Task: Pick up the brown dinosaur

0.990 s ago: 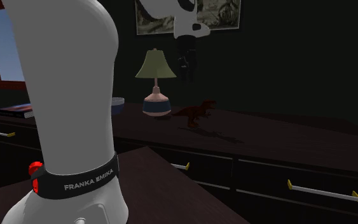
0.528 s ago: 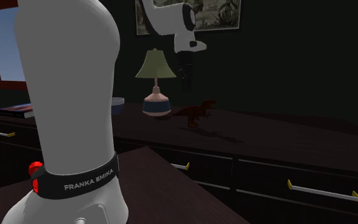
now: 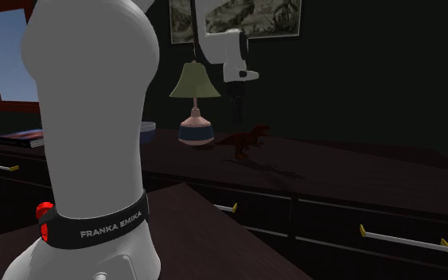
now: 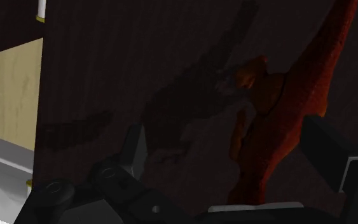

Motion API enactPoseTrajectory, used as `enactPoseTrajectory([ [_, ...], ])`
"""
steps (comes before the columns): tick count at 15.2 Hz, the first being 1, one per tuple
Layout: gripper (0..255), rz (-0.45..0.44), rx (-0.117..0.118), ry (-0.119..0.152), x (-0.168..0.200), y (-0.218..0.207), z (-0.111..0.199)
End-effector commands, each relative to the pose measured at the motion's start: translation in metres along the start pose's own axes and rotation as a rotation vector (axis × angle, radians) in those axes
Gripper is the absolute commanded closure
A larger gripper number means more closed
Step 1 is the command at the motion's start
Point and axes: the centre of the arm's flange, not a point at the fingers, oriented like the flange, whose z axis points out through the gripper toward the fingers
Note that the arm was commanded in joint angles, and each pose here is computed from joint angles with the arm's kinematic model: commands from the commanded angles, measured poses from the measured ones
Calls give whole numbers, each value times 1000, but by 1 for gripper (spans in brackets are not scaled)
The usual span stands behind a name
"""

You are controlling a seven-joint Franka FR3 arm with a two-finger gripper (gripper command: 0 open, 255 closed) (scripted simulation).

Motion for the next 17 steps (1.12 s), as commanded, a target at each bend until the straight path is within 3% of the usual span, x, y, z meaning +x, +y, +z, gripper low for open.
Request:
enactPoseTrajectory([
  [1,0,26,0,5,8,-25,11],
  [4,0,57,2,10,18,-57,24],
  [13,0,57,2,10,16,-63,64],
  [14,255,57,2,10,16,-63,64],
  [17,255,57,2,10,16,-63,64],
])
